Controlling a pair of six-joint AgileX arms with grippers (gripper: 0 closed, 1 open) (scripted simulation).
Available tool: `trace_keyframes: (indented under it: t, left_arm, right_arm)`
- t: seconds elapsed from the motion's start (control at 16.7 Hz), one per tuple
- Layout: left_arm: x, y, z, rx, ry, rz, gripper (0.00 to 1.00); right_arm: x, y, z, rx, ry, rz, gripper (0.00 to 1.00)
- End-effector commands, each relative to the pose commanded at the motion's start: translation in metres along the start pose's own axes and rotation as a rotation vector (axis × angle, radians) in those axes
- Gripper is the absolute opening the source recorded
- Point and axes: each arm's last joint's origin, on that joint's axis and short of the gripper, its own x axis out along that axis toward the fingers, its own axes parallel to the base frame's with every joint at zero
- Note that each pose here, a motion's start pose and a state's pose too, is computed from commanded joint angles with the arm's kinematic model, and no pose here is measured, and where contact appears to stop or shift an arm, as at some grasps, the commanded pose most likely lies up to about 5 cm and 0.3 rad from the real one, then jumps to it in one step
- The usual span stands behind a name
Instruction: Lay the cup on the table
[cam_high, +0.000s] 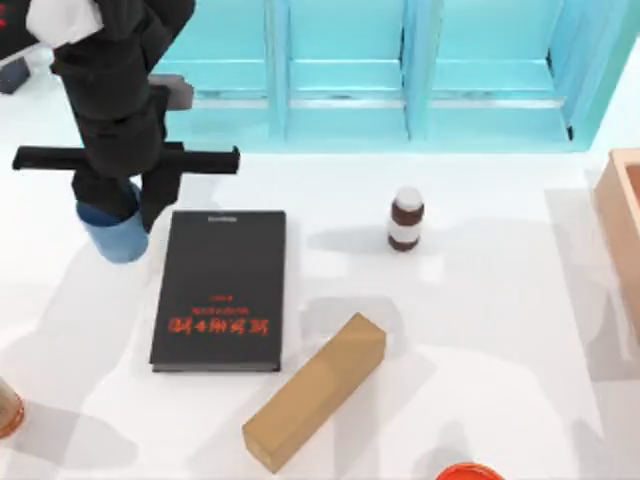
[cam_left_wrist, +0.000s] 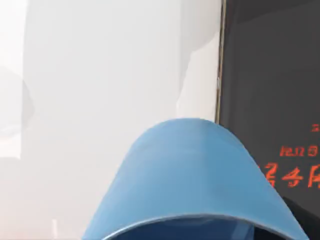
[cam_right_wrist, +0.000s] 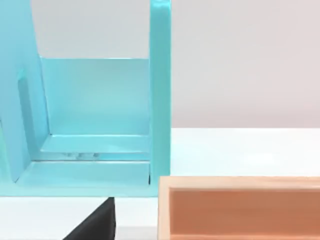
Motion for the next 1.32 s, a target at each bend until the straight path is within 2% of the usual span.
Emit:
trace_keyframes:
  t: [0.18, 0.36, 0.72, 1.32]
  left_arm:
    - [-0.012, 0.055, -0.015, -0.004, -0.009, 0.005, 0.0]
    - [-0.017, 0.085, -0.03, -0.005, -0.011, 0.007, 0.0]
    - [-0.013, 0.084, -0.03, 0.004, -0.009, 0.009, 0.0]
    - [0.044, 0.094, -0.031, 0.0, -0.01, 0.005, 0.0]
  right_arm:
    - [0.0, 0.0, 0.0, 0.0, 0.0, 0.0, 1.0]
    - [0.0, 0.0, 0.0, 0.0, 0.0, 0.0, 1.0]
    - [0.0, 0.0, 0.0, 0.0, 0.0, 0.0, 1.0]
    - [0.0, 0.0, 0.0, 0.0, 0.0, 0.0, 1.0]
